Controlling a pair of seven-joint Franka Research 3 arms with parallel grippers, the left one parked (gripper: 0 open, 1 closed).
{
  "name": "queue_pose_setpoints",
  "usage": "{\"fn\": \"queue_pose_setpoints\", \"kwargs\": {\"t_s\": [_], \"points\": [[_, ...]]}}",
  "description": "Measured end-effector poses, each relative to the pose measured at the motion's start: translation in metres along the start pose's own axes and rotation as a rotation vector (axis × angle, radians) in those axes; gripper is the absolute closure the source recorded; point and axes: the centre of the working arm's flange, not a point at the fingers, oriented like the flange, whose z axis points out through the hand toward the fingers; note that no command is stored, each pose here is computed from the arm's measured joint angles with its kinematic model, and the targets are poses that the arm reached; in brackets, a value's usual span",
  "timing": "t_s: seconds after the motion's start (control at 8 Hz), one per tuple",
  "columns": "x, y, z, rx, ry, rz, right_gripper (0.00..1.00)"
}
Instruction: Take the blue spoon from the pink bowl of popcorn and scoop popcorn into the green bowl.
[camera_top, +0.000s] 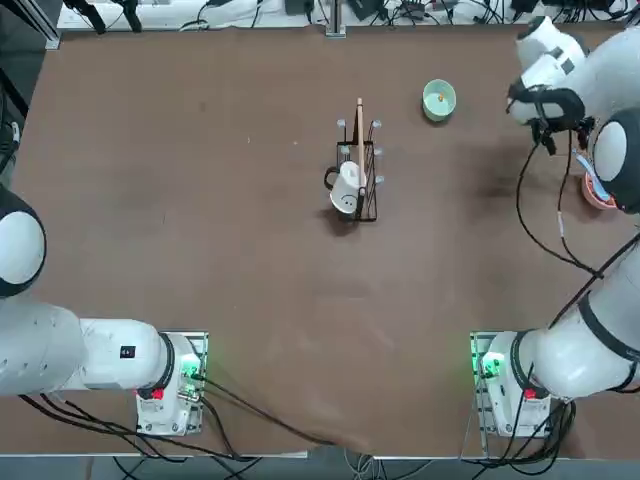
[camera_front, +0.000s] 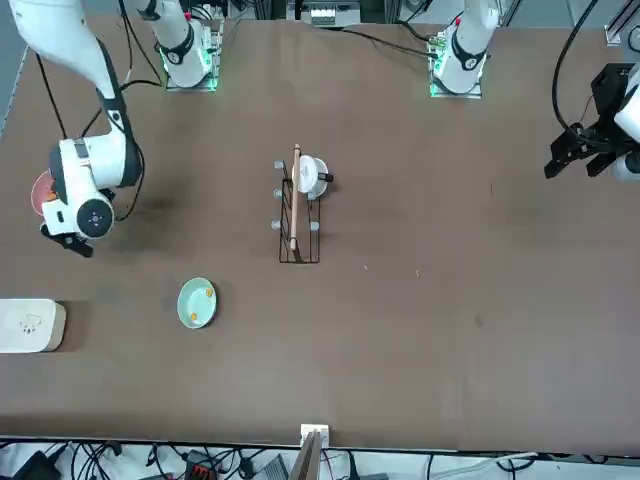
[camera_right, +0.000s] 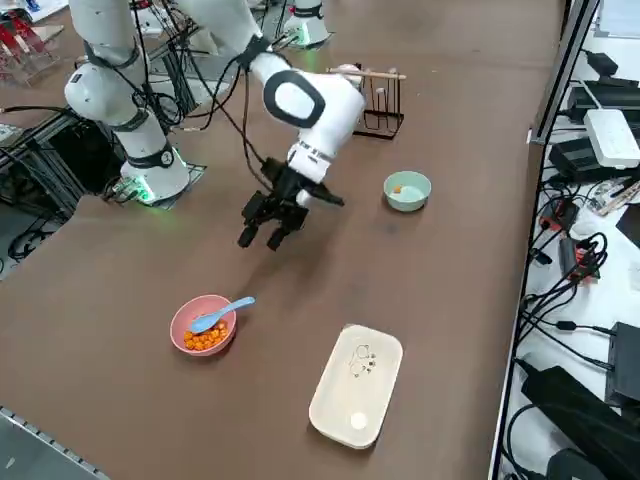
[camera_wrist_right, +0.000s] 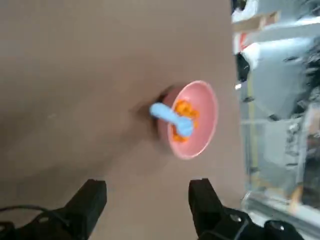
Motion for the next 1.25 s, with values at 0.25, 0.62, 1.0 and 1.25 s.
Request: {"fn": "queue_pose_setpoints", "kwargs": {"t_s": [0.25, 0.62, 1.0, 1.25], "points": [[-0.007, 0.003, -0.086, 0.190, -0.081, -0.041, 0.00], [-0.020, 0.031, -0.193, 0.493, -0.178, -0.237, 0.00], [-0.025, 0.100, -0.282, 0.712, -0.037, -0.396, 0.00], [-0.042, 0.125, -0.296, 0.712, 0.084, -0.504, 0.00]]}}
